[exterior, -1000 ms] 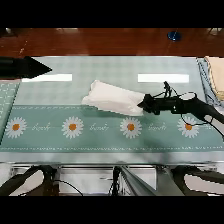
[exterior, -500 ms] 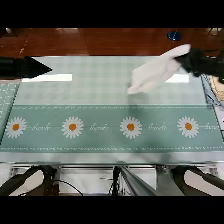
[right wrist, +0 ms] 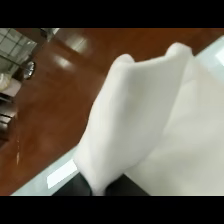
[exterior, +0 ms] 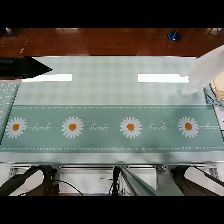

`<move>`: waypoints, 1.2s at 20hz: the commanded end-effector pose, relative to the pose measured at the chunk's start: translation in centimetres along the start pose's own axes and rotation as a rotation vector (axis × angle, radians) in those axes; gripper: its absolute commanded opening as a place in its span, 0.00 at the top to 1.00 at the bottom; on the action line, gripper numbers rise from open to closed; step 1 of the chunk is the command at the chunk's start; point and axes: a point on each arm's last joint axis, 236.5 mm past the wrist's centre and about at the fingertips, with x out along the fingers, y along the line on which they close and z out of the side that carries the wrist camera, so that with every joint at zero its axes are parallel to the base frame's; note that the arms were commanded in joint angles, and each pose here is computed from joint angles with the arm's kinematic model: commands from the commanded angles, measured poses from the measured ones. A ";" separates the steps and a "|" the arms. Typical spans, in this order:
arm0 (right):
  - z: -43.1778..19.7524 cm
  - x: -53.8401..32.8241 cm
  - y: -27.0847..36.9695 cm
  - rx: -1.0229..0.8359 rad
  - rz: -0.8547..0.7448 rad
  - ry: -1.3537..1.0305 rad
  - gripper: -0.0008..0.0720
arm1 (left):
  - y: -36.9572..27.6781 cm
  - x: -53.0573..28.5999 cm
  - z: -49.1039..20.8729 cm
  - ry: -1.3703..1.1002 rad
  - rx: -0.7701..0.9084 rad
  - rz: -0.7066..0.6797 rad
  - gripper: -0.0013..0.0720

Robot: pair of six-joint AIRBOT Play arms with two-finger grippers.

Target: Fold the shirts.

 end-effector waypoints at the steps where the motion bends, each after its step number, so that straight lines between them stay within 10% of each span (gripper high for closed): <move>1: -0.6 -1.5 -2.0 -0.031 -0.046 0.054 0.95 | 0.1 0.1 0.0 0.002 -0.006 0.000 0.34; 6: -2.7 -3.0 -4.9 -0.048 -0.175 0.148 0.95 | 0.4 0.3 -0.1 0.007 -0.011 -0.001 0.34; 13: -10.4 -23.2 -21.6 0.093 -1.071 0.572 0.95 | 1.0 0.5 0.4 -0.009 -0.014 0.013 0.34; 24: -20.1 -35.7 -25.1 0.534 -1.314 0.646 0.95 | 3.1 1.6 0.5 -0.004 -0.031 0.037 0.34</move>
